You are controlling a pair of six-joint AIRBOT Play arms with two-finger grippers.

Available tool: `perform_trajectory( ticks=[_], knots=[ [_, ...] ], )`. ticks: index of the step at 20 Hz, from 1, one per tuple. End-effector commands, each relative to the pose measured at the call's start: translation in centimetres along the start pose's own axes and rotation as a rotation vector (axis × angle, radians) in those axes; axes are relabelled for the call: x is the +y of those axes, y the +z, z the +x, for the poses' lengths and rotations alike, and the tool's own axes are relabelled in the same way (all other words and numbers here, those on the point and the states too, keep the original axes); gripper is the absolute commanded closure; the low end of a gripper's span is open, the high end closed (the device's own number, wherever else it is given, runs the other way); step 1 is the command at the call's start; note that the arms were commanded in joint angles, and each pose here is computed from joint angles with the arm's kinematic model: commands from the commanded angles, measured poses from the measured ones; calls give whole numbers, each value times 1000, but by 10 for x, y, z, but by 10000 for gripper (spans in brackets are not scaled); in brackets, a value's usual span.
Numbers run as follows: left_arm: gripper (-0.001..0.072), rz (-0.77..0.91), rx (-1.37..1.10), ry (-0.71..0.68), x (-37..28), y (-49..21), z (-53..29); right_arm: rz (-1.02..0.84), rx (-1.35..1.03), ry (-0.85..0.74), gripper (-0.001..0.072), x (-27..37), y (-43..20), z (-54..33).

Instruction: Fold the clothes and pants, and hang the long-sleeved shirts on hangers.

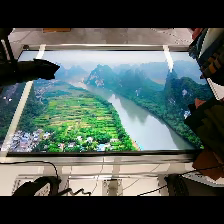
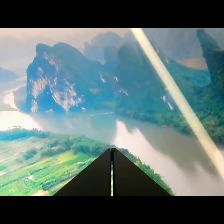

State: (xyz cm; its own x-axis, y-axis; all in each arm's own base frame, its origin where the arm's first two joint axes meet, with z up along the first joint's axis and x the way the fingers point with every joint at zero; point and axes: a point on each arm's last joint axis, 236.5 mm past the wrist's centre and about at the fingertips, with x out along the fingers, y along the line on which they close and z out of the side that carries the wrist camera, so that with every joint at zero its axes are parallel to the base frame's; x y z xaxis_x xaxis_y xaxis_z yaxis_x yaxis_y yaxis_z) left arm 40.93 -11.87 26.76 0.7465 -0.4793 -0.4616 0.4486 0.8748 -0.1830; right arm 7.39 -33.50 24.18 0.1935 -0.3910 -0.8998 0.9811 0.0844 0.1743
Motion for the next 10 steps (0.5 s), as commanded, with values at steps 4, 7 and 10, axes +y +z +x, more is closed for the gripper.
perform_trajectory(
  ticks=[4,7,10],
  knots=[
    [693,1,-1,0,0,1,-1,-55,5,214,342,50,-3,-6],
    [693,1,-2,0,0,1,-1,-154,65,476,681,117,-23,-23],
    [693,1,-2,0,0,1,-1,-342,144,691,685,188,-72,-59]
  ],
)
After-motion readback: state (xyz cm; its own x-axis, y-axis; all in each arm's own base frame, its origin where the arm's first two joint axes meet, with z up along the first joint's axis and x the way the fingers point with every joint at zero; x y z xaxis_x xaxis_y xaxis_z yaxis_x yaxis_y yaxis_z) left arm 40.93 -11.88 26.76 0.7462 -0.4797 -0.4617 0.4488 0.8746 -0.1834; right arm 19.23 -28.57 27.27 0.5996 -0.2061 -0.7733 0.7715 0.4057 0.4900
